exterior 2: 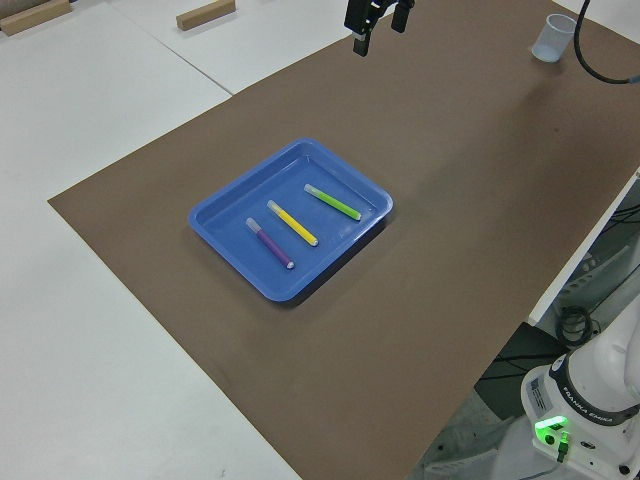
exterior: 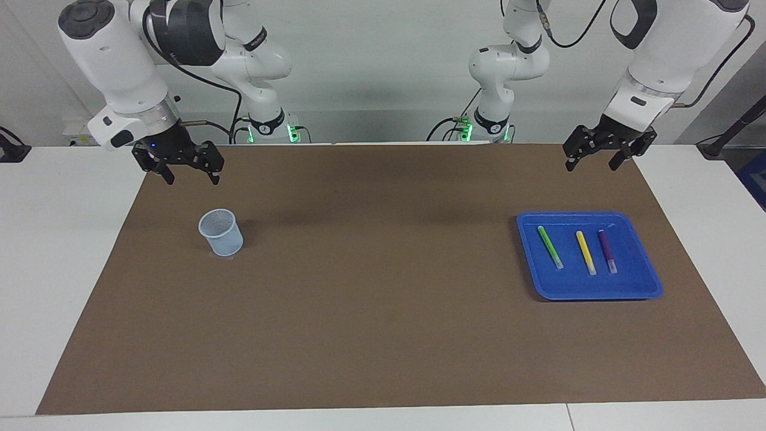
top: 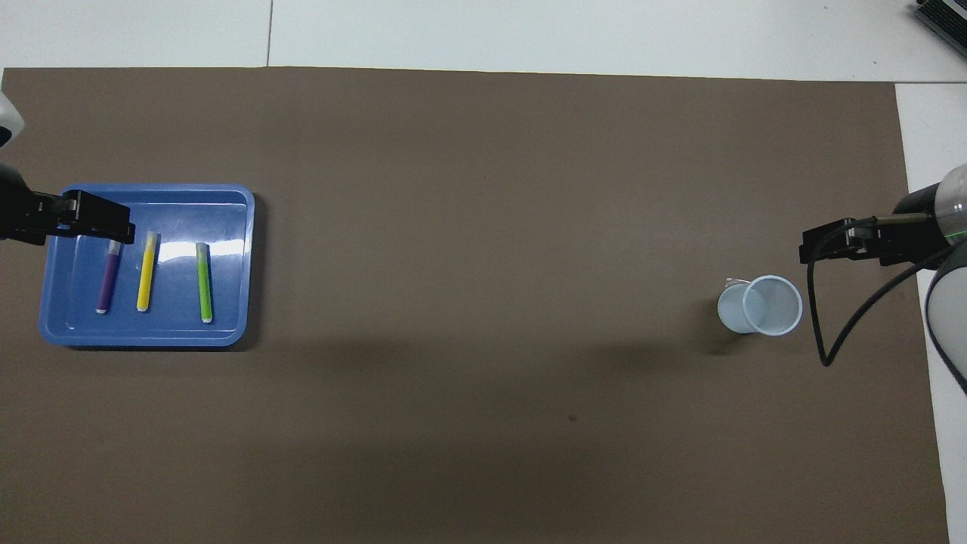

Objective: Transfer and insert pens with both arms

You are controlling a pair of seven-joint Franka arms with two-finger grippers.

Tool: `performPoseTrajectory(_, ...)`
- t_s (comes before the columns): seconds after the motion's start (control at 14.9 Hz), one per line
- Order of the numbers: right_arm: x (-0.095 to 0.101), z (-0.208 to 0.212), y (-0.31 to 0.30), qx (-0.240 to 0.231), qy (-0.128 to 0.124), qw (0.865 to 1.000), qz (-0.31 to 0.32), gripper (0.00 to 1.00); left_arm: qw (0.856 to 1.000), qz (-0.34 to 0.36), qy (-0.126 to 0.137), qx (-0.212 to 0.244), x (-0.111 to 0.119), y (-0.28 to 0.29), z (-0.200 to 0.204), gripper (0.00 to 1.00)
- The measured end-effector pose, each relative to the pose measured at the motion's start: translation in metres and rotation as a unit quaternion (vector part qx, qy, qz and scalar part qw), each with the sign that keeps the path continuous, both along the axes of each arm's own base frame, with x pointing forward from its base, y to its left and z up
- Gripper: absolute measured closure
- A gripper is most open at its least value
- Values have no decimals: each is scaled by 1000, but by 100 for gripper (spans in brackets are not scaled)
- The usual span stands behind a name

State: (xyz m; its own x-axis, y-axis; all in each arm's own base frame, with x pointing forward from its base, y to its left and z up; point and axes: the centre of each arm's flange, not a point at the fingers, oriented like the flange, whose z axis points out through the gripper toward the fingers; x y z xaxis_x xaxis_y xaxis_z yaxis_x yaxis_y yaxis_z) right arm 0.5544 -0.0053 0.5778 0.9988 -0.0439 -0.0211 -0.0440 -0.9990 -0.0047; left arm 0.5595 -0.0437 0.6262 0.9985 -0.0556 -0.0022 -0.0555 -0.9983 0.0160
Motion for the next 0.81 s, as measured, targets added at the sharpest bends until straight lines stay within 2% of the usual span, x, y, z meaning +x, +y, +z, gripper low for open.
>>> performPoseTrajectory(0.54,0,0,0,0,1,1000,0,0,1000,0,0,0,0,0,0,0)
performPoseTrajectory(0.81,-3,-5,-1,0,13,1000,-1,0,1000,0,0,0,0,0,0,0)
